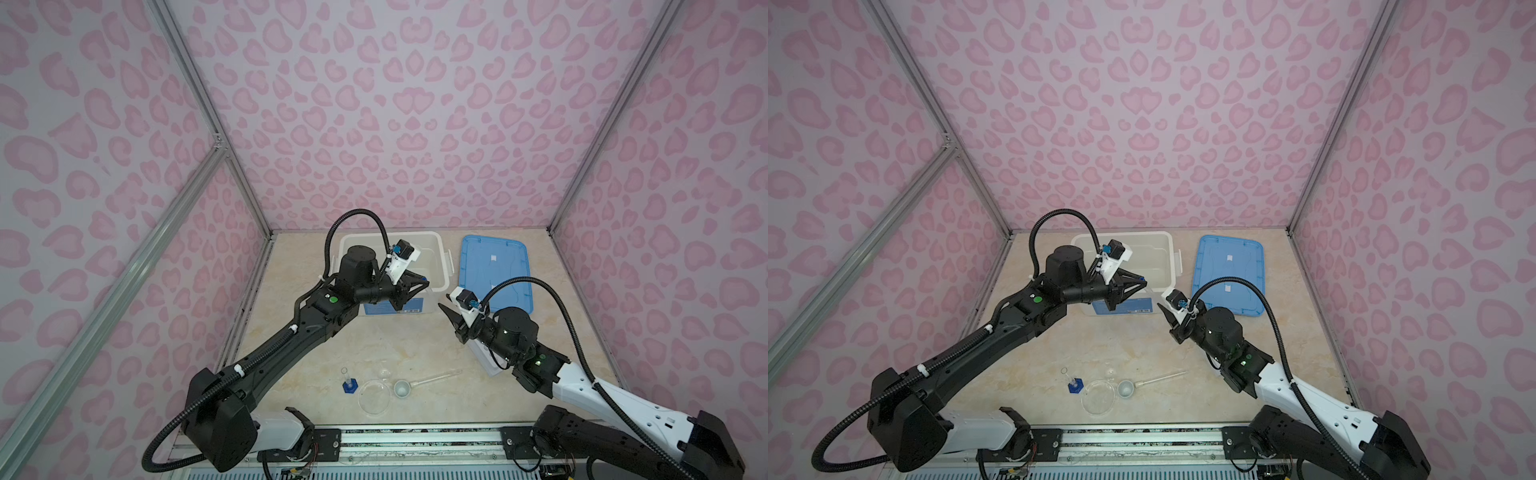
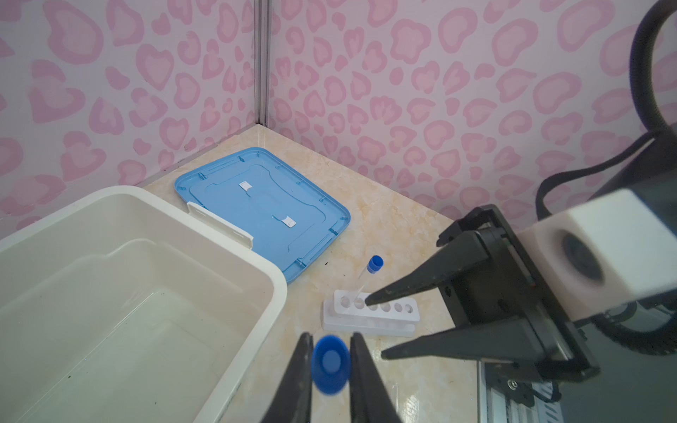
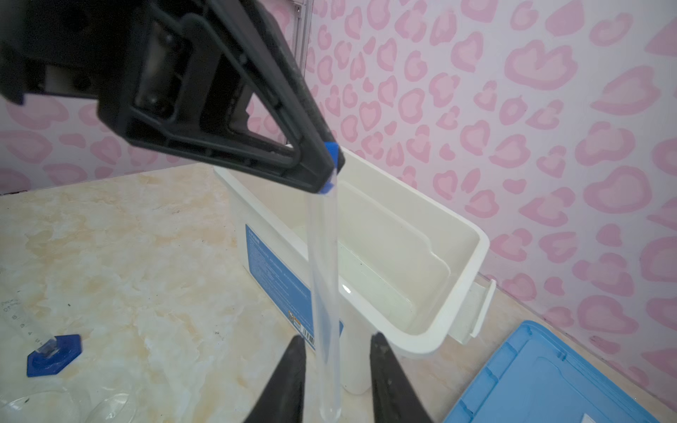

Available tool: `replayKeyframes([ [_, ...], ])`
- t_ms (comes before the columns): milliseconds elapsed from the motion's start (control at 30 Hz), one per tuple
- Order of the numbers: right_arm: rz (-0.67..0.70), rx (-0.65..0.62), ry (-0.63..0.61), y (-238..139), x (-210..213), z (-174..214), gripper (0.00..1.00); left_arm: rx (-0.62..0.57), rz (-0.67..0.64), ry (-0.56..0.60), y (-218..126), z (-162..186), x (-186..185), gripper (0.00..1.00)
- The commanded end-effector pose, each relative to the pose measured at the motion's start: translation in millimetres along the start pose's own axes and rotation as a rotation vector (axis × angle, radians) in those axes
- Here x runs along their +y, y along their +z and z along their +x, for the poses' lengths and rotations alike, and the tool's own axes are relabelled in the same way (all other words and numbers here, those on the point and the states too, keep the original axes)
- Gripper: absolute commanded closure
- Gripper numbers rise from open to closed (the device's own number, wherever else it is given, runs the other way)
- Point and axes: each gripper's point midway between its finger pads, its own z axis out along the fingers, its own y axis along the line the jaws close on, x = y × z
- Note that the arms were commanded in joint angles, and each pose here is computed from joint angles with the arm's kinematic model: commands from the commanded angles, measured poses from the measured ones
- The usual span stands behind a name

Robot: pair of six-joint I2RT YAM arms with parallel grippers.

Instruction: Organize the chemistry lab equipment

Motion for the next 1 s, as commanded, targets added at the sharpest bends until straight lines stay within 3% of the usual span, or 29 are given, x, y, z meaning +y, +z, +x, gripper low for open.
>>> replayKeyframes([
  [0,0.022,-0.012,0.063,-12,-14,-6,0.69,0.018,-0.026,0.063,2,-4,-4,0.88],
  [533,0.402,-0.113,0.292,-86,-117,-11,0.71,0.104,0.043,0.213,42,-17,-58,0.89],
  [967,0.476,-0.109,0.341,-98,-130,2,0.71,0.159,0.1,0.267,78,3,-89,0.89],
])
